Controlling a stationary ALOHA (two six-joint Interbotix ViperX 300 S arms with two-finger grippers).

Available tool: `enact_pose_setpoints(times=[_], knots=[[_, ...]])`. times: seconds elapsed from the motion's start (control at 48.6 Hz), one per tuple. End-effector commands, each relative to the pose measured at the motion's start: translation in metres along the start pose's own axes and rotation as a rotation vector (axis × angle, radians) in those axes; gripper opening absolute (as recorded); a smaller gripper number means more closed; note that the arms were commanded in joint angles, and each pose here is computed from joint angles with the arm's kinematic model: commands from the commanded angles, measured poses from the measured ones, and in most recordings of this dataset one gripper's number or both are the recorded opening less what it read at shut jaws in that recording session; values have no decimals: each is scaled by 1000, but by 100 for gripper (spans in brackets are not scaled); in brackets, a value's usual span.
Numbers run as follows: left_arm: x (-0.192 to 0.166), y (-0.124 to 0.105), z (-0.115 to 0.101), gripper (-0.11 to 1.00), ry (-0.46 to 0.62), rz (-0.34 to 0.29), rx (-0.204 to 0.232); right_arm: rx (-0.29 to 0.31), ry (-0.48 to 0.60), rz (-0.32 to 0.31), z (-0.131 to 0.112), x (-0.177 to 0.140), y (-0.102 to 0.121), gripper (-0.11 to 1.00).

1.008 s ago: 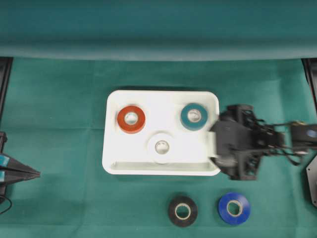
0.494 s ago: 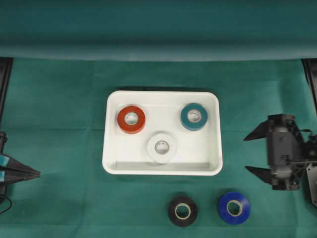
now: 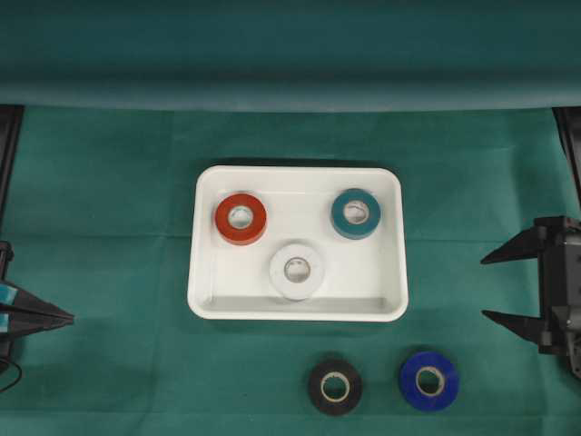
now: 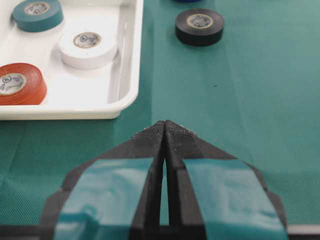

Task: Put the tape into the white case with the right arm.
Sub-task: 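Withdraw the right gripper to the right of the tray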

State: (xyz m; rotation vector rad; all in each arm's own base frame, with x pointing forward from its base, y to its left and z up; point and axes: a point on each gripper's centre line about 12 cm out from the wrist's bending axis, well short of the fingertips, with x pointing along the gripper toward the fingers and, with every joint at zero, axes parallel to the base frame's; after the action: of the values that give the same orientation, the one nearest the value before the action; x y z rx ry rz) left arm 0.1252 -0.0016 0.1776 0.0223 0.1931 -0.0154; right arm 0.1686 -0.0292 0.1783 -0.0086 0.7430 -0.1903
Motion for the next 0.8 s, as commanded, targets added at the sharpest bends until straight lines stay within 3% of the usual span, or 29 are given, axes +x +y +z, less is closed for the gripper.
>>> enact_pose_setpoints(times=[0.0,0.185,0.576,0.781], knots=[[0,0,6,0,-15,0,0,2,-21,4,4,-2,1,73],[0,0,6,0,-15,2,0,-12,-26,20,5,-3,4,73],[0,0,6,0,-15,0,0,-157,-41,190,4,-9,43,72],[0,0,6,0,-15,2,0,-186,-40,223,3,-10,50,72]])
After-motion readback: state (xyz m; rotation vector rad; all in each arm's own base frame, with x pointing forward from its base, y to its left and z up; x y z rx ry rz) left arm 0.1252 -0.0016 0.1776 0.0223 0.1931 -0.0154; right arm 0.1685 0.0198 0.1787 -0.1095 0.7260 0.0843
